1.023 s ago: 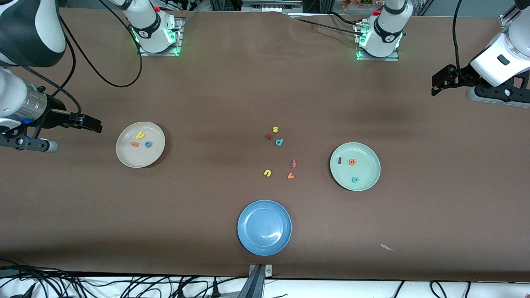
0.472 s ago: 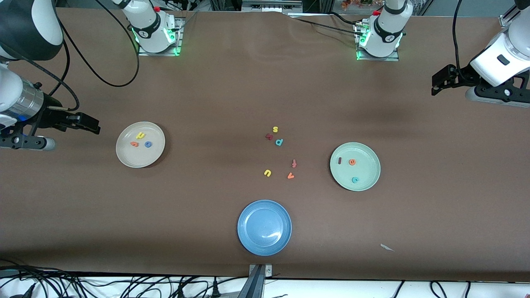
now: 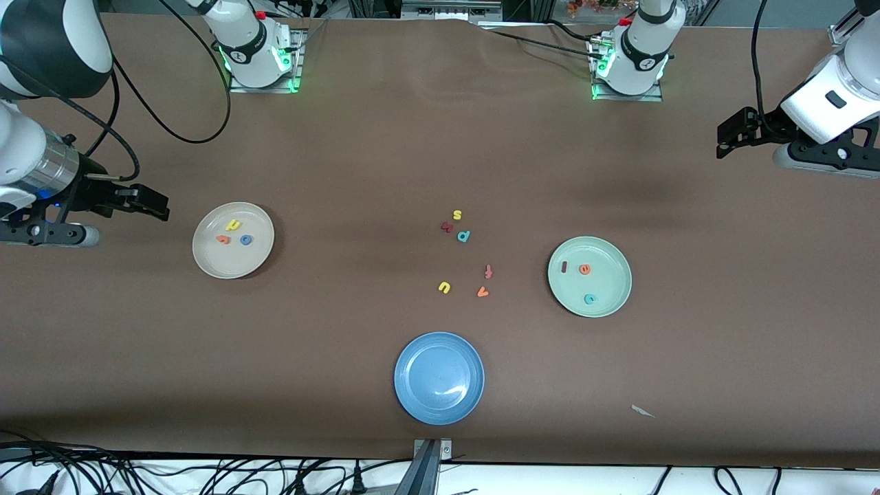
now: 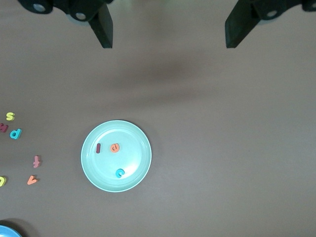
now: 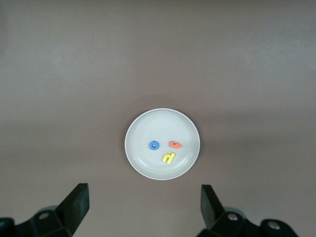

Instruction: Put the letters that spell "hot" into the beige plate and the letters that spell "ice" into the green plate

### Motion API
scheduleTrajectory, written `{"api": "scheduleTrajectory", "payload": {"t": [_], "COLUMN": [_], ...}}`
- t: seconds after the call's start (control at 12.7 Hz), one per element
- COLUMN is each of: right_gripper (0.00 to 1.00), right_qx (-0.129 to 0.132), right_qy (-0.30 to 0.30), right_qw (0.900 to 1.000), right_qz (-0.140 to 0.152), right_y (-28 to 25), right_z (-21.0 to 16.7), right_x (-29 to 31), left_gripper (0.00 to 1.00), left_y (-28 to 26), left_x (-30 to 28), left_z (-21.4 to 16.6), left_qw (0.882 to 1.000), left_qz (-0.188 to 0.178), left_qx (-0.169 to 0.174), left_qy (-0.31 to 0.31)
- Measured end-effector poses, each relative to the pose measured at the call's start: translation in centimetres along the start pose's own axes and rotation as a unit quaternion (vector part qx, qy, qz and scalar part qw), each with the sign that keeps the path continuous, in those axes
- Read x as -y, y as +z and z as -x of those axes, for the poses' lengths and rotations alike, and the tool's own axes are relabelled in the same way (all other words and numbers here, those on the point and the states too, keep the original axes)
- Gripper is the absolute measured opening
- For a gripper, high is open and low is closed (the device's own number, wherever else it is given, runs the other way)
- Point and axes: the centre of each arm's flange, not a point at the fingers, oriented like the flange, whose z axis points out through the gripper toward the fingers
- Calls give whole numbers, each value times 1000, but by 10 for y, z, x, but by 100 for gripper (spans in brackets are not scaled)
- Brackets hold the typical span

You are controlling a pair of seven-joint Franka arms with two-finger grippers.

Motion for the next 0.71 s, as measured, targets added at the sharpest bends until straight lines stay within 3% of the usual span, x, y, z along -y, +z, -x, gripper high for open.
{"api": "scheduleTrajectory", "payload": {"t": [0.71], "right_gripper": [100], "right_qx": [1], "right_qy": [1], "right_qw": [1000], "right_qz": [0], "right_y": [2], "right_z": [0], "right_x": [-2], "left_gripper": [100], "left_y": [0], "left_x": [0], "left_z": [0], "left_qw": [1000], "left_qz": [0], "left_qx": [1], "left_qy": [0]}}
